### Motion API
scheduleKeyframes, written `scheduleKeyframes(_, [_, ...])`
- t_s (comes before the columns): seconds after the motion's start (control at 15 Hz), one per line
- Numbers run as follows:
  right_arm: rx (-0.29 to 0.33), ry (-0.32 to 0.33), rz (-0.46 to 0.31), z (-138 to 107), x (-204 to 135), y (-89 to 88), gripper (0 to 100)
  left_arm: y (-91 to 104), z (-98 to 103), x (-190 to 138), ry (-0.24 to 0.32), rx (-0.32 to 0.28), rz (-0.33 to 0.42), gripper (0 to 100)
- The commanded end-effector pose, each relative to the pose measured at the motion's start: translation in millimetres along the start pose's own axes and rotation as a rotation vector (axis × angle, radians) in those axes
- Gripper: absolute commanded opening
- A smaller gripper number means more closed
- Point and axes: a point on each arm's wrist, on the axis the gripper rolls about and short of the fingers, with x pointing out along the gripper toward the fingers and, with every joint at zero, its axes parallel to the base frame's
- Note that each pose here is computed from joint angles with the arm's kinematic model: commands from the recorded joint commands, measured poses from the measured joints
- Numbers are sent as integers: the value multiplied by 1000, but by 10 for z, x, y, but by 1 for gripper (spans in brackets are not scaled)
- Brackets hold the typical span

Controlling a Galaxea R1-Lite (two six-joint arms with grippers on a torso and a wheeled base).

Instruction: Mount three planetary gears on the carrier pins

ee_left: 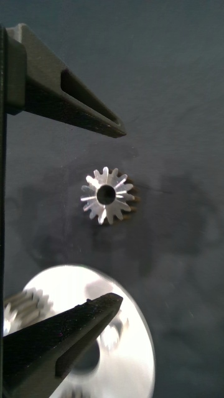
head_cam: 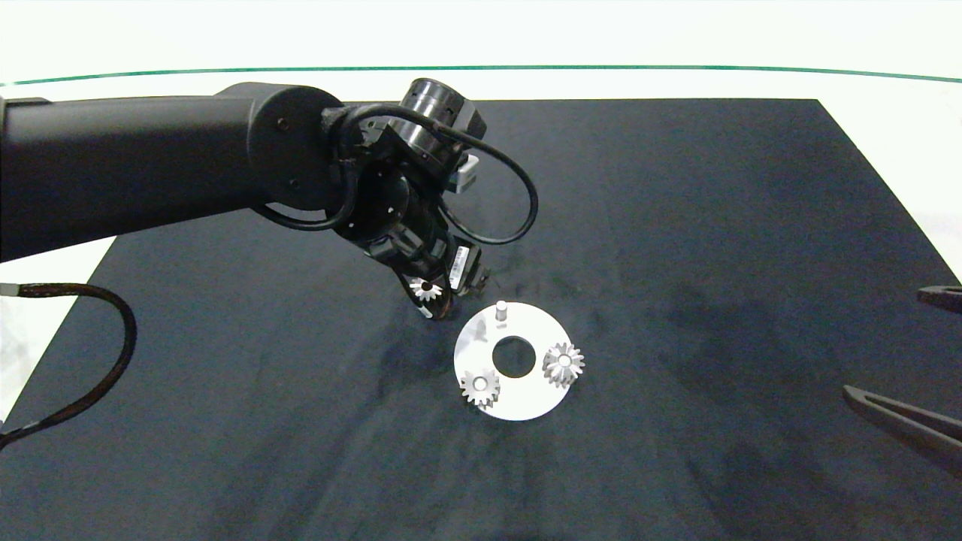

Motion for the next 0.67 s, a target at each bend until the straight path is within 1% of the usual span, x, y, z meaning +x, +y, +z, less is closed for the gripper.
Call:
scheduleKeyframes(0.07, [-2,1,0,-1,2,1,100,76,-35,122,34,-10,24,100])
scheduleKeyframes(0.2, [-2,1,0,-1,2,1,100,136,-48,147,43,-17,36,100])
scheduleKeyframes(0.47, [-2,1,0,-1,2,1,100,223,-138,240,88,-22,57,100])
scheduleKeyframes(0.53, [-2,1,0,-1,2,1,100,232,-145,252,87,-25,59,100])
scheduleKeyframes(0.6, [-2,1,0,-1,2,1,100,234,-147,243,68,-32,56,100])
scheduleKeyframes(0.67, [-2,1,0,-1,2,1,100,232,-160,251,68,-30,57,100])
